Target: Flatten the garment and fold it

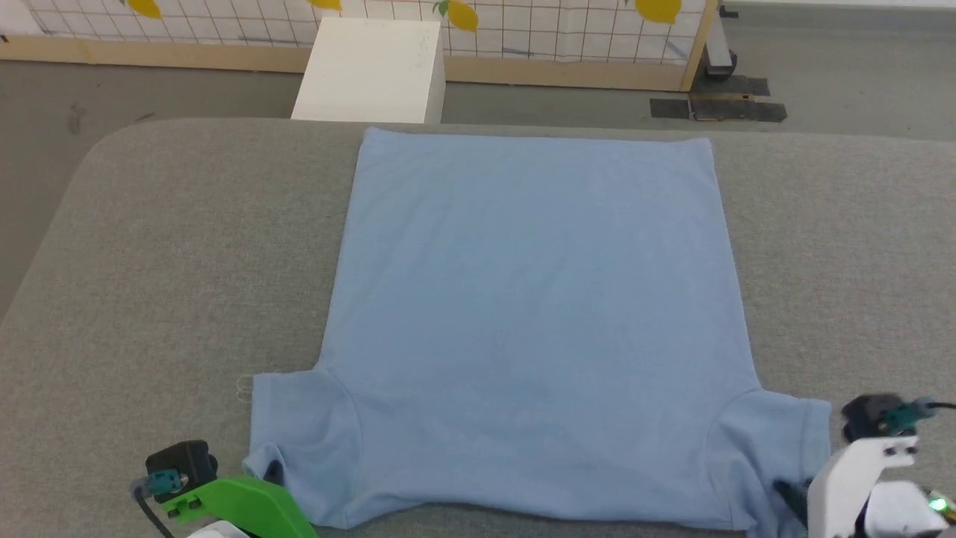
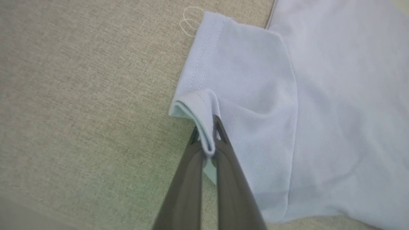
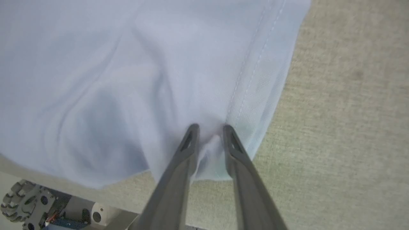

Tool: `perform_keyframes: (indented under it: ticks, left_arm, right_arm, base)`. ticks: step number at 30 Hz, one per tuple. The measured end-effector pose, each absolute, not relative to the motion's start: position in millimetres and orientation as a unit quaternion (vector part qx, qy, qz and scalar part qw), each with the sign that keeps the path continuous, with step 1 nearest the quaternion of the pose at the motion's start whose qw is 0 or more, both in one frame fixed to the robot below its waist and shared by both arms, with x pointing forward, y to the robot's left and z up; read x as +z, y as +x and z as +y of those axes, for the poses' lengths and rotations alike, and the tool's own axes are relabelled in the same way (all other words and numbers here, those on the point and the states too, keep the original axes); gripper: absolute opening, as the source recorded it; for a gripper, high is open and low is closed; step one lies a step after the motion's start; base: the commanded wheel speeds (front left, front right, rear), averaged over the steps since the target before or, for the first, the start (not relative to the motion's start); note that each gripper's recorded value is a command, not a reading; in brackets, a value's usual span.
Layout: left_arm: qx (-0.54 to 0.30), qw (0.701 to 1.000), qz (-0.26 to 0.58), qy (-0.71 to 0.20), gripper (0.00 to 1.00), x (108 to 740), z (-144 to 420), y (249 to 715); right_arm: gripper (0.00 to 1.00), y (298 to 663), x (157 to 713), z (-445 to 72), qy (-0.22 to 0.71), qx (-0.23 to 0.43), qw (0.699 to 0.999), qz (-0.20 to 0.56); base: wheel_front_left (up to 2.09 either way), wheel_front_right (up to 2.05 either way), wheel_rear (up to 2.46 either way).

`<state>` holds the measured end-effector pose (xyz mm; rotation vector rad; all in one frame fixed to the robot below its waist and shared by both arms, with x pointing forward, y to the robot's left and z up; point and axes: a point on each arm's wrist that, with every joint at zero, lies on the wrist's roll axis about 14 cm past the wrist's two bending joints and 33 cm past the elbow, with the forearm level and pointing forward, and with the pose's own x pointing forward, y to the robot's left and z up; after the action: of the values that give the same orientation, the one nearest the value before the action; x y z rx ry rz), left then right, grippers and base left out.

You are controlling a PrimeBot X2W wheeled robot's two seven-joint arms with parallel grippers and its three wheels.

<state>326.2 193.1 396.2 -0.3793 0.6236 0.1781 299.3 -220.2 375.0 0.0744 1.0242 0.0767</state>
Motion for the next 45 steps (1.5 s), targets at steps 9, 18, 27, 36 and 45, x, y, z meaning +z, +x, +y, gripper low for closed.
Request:
perform_keyframes:
  ticks: [9, 18, 27, 36, 45]
  left_arm:
    - [0.089, 0.941, 0.253, -0.207, 0.00, 420.0, 196.3, 339.3]
    - [0.051, 0.948, 0.225, -0.220, 0.00, 439.5, 173.4, 372.4]
    - [0.053, 0.938, 0.244, -0.242, 0.00, 419.5, 165.2, 394.4]
    - [0.088, 0.917, 0.285, -0.265, 0.00, 383.8, 173.5, 390.7]
    - [0.117, 0.909, 0.292, -0.272, 0.00, 365.4, 185.9, 389.5]
  right_arm:
    - [1.00, 396.2, 506.3, -230.0, 0.135, 0.020, 0.973, 0.188]
    - [1.00, 497.1, 578.8, -258.4, 0.066, -0.008, 0.993, 0.099]
    - [1.00, 593.7, 538.9, -255.3, -0.020, -0.022, 0.979, 0.204]
    - [1.00, 630.1, 426.2, -229.4, -0.109, -0.004, 0.910, 0.399]
    - [0.00, 637.1, 352.2, -201.6, -0.100, 0.020, 0.859, 0.502]
  base:
    - [0.00, 0.00, 0.00]
    - [0.00, 0.00, 0.00]
    - [0.00, 0.00, 0.00]
    - [0.00, 0.00, 0.00]
    - [0.00, 0.00, 0.00]
